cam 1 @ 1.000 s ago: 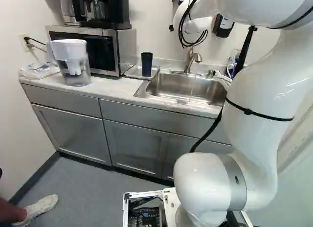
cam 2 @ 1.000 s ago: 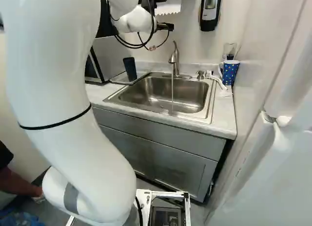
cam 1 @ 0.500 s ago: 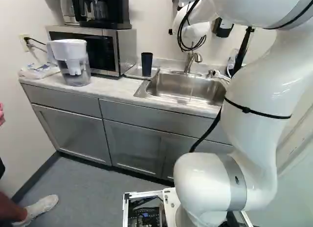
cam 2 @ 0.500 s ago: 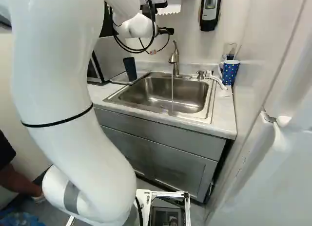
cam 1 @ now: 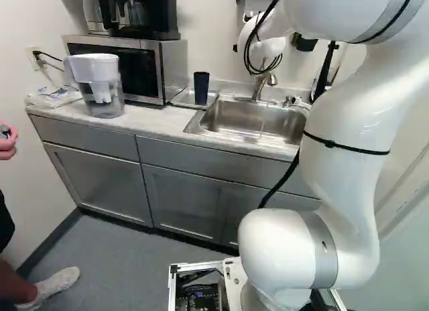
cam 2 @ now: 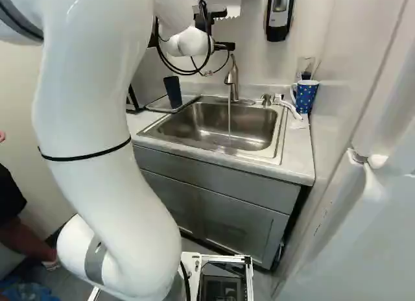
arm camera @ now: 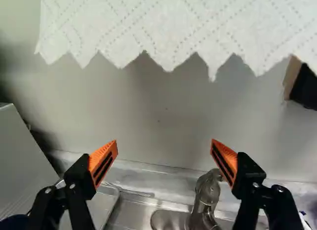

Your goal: Rinse the cup and place it in the tray

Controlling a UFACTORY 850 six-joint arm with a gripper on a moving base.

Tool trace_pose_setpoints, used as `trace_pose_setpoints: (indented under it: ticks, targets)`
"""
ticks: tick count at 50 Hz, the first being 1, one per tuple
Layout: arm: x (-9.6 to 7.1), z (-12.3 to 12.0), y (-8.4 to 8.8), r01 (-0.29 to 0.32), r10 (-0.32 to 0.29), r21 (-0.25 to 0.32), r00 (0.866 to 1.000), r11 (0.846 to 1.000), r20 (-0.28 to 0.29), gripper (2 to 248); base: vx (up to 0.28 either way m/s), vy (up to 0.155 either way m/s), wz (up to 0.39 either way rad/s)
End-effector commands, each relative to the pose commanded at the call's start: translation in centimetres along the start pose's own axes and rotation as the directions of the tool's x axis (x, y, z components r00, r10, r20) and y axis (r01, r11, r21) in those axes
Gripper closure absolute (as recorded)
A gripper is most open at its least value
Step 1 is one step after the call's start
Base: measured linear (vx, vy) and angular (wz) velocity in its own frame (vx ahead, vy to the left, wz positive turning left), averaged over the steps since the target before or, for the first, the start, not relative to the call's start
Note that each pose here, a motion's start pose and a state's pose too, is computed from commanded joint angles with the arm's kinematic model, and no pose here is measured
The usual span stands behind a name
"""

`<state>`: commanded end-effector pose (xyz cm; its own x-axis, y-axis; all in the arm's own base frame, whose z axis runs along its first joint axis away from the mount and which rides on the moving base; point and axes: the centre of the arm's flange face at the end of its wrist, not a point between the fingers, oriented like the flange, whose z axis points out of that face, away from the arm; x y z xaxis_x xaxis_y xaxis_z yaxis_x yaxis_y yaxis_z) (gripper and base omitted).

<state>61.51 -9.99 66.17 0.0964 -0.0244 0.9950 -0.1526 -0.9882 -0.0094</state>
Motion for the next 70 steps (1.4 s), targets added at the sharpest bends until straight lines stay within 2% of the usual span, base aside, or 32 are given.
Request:
trace_pose_setpoints:
  ticks: [20, 45, 70]
  targets:
    - [-0.01, 0.07, 0.35, -0.001, 0.001, -0.006, 1.000, 1.000, 0.001, 3, 0.000, 0.000, 0.000]
    - [-0.42, 0.06, 0.36, -0.001, 0.001, -0.007, 0.999, 1.000, 0.047, 3, 0.000, 0.000, 0.000]
    - [-0.45, 0.05, 0.30, 0.000, 0.001, -0.006, 0.999, 1.000, 0.050, 3, 0.000, 0.000, 0.000]
